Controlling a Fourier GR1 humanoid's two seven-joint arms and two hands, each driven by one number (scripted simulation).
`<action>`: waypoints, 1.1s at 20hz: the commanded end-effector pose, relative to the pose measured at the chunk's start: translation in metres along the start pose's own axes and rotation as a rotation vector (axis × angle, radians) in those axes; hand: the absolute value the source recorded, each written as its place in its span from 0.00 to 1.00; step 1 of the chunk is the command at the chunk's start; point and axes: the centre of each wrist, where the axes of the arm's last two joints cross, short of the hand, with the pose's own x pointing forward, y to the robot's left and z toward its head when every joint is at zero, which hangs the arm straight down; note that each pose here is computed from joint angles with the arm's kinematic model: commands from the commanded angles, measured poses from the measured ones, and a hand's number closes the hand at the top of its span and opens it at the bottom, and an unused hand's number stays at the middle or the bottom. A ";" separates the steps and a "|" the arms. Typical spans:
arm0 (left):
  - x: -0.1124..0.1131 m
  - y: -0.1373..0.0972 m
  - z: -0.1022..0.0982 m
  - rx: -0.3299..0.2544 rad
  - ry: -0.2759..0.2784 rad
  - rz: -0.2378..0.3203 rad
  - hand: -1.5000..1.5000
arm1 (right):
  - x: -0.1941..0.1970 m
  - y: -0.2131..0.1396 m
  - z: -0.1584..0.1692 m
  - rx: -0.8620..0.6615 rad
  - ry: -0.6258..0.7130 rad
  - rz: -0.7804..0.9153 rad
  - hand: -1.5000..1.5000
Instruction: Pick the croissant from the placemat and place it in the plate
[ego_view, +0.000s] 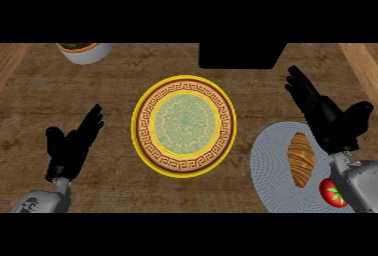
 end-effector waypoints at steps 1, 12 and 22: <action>-0.005 -0.002 -0.005 0.037 0.031 0.025 0.50 | 0.018 -0.039 0.013 -0.038 -0.072 0.028 1.00; -0.042 -0.033 0.017 0.000 0.142 0.170 0.50 | -0.045 -0.176 0.070 -0.787 -0.202 0.263 0.00; -0.044 -0.031 0.020 -0.008 0.112 0.145 0.50 | -0.035 -0.199 0.125 -0.520 -0.082 0.421 0.00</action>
